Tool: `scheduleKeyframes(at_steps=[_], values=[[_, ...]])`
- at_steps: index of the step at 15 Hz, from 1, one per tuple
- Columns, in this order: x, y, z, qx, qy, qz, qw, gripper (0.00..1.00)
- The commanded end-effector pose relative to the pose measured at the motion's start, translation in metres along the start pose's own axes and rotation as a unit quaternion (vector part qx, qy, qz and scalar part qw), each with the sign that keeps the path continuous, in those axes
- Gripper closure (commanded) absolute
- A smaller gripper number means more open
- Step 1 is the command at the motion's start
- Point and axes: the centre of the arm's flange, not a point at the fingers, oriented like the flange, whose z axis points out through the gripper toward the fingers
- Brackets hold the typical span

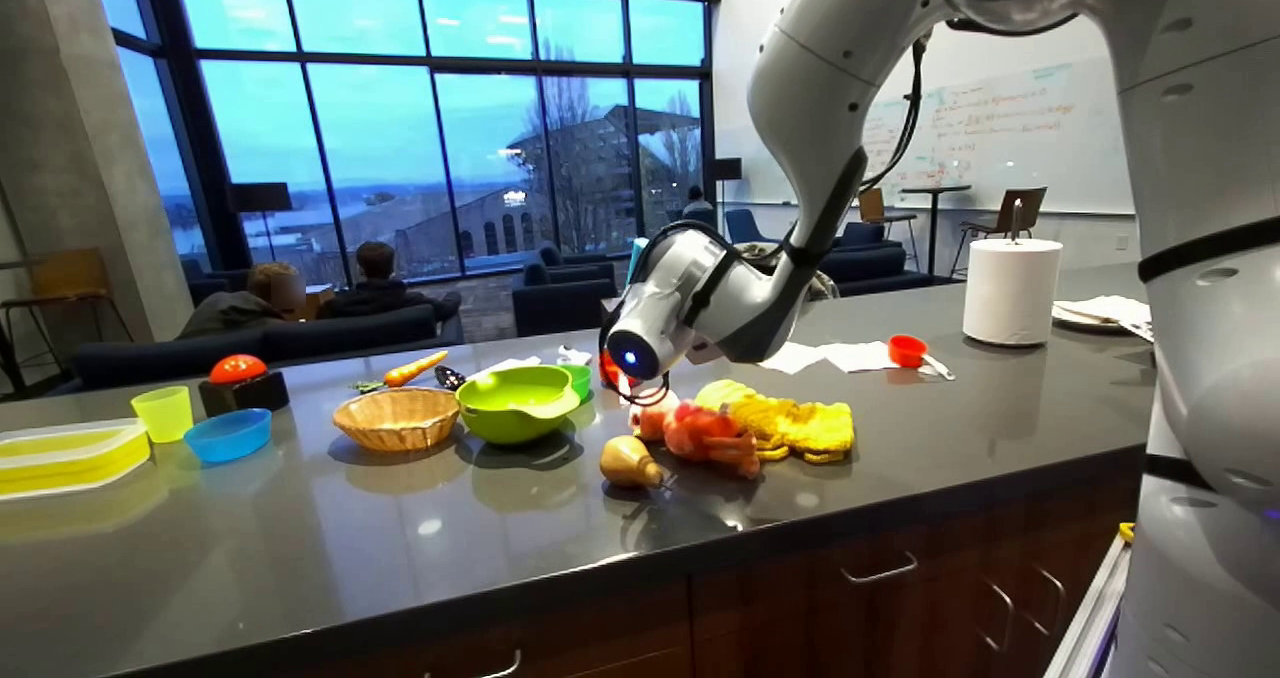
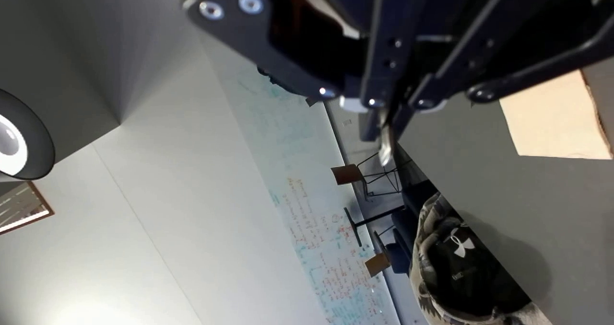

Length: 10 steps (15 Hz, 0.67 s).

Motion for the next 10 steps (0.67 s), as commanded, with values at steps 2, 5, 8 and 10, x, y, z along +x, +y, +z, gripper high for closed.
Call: scheduleKeyframes(at_steps=[2, 5, 8, 10], values=[[0.011, 0.016, -0.001, -0.010, 0.013, 0.015, 0.9998, 0.99], [0.015, 0.024, -0.001, -0.014, 0.015, 0.014, 0.9997, 0.99], [0.015, 0.028, -0.004, -0.018, 0.015, 0.018, 0.9996, 0.99], [0.013, 0.030, -0.005, -0.017, 0.015, 0.022, 0.9995, 0.99]])
